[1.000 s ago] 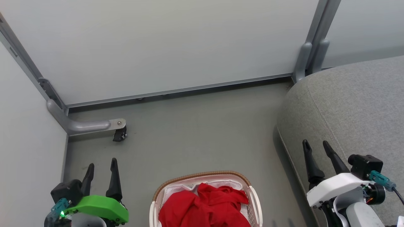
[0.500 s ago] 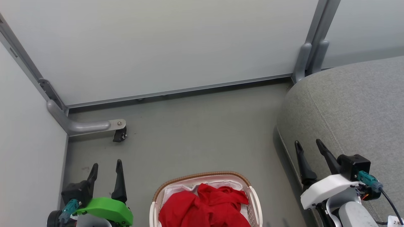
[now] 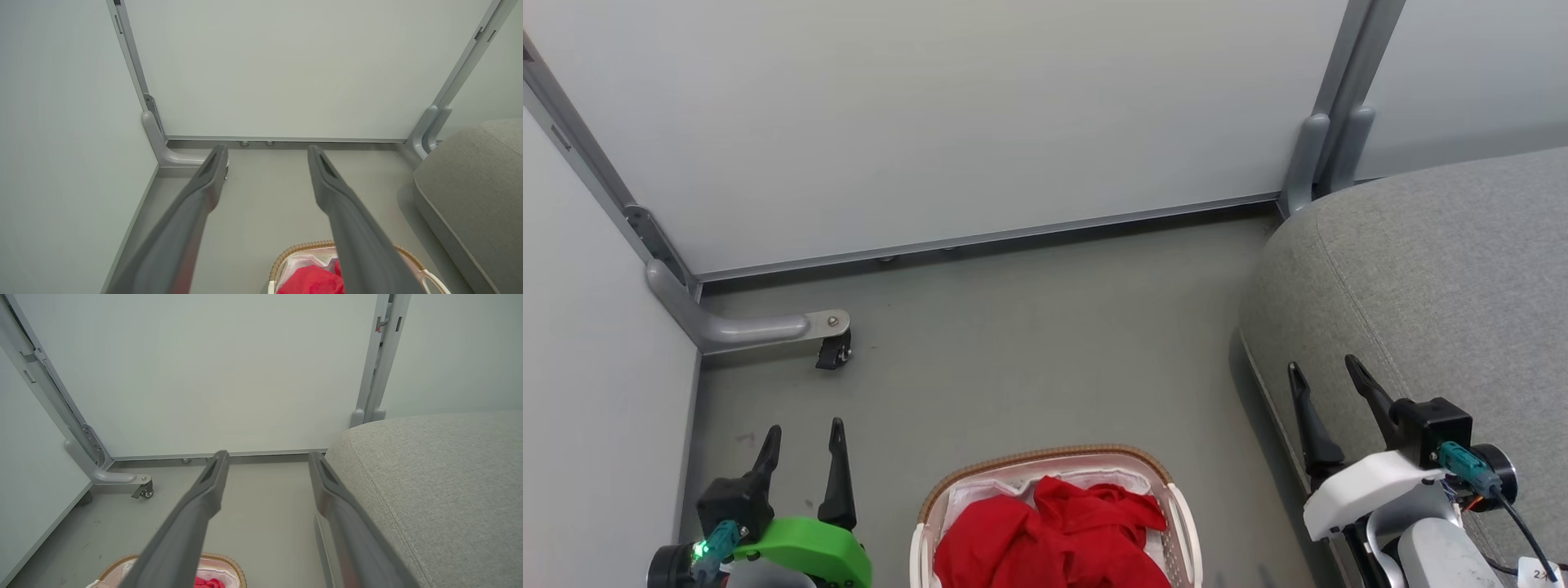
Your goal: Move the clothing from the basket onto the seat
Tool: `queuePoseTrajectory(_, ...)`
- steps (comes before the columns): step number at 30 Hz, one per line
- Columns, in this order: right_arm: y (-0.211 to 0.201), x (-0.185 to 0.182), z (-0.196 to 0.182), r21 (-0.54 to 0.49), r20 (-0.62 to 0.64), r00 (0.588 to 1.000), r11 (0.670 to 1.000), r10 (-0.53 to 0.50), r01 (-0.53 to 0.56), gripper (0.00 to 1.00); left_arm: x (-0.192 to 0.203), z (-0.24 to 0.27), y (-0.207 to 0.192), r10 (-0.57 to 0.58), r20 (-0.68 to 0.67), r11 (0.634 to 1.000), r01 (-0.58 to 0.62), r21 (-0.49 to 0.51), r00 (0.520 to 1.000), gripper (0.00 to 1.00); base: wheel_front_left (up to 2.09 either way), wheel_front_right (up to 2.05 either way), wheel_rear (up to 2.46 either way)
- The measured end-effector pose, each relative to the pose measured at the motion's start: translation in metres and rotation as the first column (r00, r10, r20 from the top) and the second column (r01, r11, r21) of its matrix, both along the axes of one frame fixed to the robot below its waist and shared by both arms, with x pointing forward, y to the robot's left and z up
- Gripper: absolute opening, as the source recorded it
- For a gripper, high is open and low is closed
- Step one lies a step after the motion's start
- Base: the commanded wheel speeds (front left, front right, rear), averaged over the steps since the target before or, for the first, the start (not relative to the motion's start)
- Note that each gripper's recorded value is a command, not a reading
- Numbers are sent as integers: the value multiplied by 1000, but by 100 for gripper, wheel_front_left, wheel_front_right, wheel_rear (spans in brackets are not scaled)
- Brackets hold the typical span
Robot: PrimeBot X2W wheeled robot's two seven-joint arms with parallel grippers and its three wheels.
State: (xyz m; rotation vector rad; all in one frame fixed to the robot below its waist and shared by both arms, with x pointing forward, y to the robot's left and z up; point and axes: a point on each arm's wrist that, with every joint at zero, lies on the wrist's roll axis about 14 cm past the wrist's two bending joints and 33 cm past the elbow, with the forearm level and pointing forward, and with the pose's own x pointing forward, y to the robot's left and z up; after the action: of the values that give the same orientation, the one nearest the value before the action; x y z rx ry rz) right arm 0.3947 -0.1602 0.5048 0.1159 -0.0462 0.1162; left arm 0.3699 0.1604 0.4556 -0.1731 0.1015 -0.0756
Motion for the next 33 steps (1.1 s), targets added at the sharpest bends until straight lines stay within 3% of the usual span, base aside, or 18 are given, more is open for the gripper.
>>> queuePoseTrajectory(10,2,1,-6,-56,-4,1000,998,12,-12,100,0,-15,-20,-73,-33,996,75,47,997,100,0,0,0)
queuePoseTrajectory(19,4,25,-4,-52,14,1000,998,21,-20,100,24,-36,-51,-179,-87,982,183,37,980,100,0,0,0)
queuePoseTrajectory(26,-3,44,-13,-39,2,1000,999,5,-4,100,48,-68,-84,-280,-167,958,287,20,945,100,0,0,0)
queuePoseTrajectory(33,-10,59,-34,-33,-42,999,999,-11,10,100,58,-115,-117,-386,-279,918,396,-22,880,100,0,0,0)
